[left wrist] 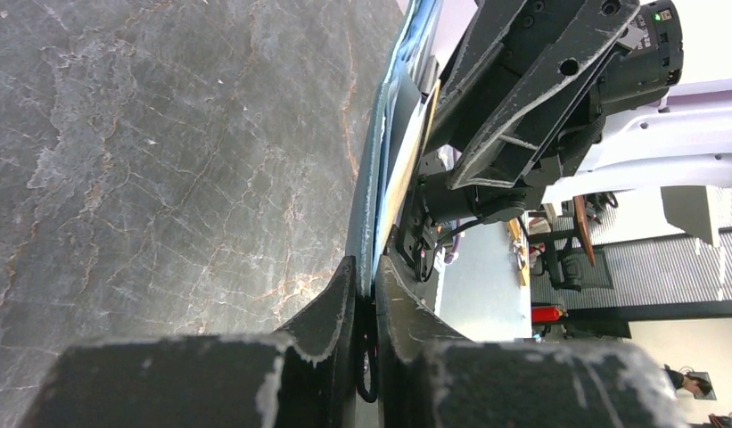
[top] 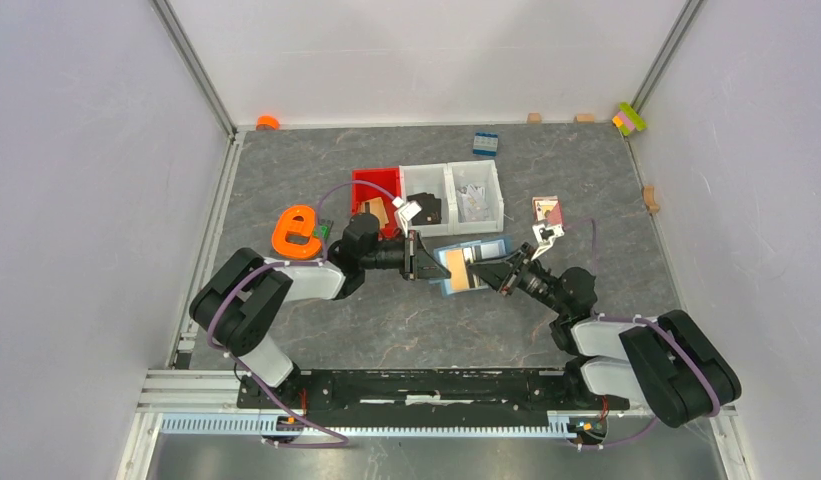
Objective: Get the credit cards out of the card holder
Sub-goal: Remove the credit card from the card holder.
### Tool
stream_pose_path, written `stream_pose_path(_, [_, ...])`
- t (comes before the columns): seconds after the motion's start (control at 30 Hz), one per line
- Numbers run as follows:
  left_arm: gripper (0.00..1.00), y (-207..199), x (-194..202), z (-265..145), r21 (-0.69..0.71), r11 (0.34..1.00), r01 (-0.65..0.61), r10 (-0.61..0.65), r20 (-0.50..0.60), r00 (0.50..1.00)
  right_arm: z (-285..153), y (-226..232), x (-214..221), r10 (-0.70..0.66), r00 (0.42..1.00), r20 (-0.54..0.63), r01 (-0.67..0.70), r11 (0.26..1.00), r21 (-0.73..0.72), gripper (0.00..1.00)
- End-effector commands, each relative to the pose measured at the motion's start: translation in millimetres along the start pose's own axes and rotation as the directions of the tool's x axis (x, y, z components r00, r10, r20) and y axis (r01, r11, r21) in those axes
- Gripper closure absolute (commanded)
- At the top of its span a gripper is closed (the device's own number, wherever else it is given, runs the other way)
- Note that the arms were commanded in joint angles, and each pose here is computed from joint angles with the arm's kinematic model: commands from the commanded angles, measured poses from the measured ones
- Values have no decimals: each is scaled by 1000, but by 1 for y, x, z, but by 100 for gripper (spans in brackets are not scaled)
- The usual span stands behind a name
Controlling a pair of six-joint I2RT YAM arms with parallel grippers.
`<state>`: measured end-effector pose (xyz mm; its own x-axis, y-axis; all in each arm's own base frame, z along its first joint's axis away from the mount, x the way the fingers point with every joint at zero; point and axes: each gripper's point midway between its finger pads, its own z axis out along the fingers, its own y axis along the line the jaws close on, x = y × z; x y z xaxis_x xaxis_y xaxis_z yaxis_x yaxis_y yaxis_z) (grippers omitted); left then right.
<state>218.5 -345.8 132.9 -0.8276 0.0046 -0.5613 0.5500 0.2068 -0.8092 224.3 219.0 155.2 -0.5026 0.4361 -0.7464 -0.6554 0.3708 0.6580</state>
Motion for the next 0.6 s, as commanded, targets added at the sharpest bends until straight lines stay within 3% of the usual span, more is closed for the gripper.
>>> stream_pose_path(0.0, [98,-13,-15,-1,38,996,-83,81,46,996,9,15,2,-46,998,-39,43,996,-75,76])
stream_pose_path(0.17, [98,-12,-15,-2,31,996,-85,83,50,995,10,4,3,-49,998,-45,48,999,-15,100])
stream_pose_path(0.3, [98,-1,-15,-2,-21,998,-63,64,45,997,4,-14,-1,-79,997,-22,80,993,89,100])
stream_pose_path(0.43, [98,34,-9,-2,-180,984,-8,10,8,1000,-12,-53,-8,-102,995,9,94,948,304,100])
stream_pose_path(0.57, [98,65,-2,-4,-304,951,57,-67,-24,997,-25,-67,-17,-131,990,48,101,910,401,100])
